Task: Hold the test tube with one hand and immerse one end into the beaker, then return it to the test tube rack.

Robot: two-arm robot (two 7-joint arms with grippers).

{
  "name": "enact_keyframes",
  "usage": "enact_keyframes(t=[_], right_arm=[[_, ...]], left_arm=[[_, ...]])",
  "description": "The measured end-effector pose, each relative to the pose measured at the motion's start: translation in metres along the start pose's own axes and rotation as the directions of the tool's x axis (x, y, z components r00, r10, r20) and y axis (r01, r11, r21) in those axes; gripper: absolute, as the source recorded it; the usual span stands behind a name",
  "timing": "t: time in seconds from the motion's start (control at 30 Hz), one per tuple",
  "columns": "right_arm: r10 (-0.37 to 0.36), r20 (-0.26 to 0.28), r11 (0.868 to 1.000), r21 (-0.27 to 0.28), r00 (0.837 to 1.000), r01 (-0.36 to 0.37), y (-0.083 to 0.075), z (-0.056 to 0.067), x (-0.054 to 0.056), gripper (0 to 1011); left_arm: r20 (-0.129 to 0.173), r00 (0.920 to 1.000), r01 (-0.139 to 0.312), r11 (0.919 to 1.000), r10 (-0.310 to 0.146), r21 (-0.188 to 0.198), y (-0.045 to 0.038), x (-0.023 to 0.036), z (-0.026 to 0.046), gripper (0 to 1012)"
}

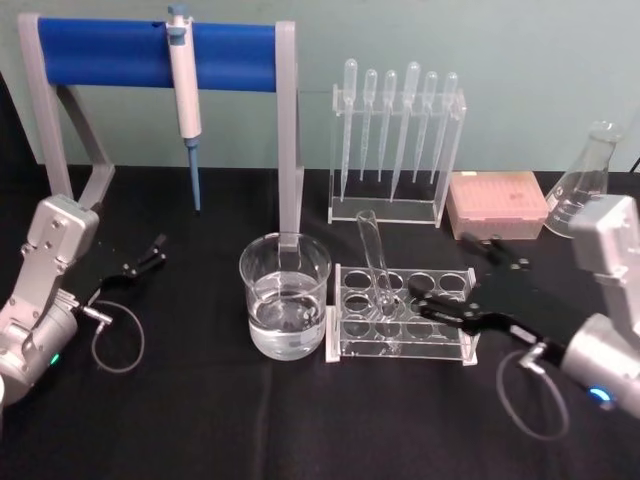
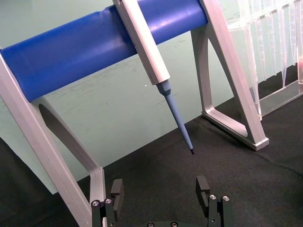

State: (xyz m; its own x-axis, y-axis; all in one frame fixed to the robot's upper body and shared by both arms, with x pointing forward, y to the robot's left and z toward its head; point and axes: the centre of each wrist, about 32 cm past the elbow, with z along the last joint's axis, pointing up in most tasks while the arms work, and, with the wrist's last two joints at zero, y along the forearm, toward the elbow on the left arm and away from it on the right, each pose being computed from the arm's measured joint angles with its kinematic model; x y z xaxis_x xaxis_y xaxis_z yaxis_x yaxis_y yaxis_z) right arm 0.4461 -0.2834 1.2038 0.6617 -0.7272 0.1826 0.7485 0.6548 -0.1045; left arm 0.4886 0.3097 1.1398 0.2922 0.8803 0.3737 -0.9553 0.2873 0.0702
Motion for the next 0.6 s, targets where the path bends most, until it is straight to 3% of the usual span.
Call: enact_keyframes(t=[0.3,0.6], right_arm=[[0.098,0.027,0.995,-0.037,0.995,-0.097,0.035,0.015,-0.008,1002],[0.119,0.04,0.99,-0.075,0.992,-0.116,0.062,0.027,-0.003,1002]], left_arm=[[0.0,1.0,0.0,1.0,0.0,0.0,0.0,0.0,0.0,1000],[0.0,1.0,0.0,1.0,0.0,0.0,0.0,0.0,0.0,1000]])
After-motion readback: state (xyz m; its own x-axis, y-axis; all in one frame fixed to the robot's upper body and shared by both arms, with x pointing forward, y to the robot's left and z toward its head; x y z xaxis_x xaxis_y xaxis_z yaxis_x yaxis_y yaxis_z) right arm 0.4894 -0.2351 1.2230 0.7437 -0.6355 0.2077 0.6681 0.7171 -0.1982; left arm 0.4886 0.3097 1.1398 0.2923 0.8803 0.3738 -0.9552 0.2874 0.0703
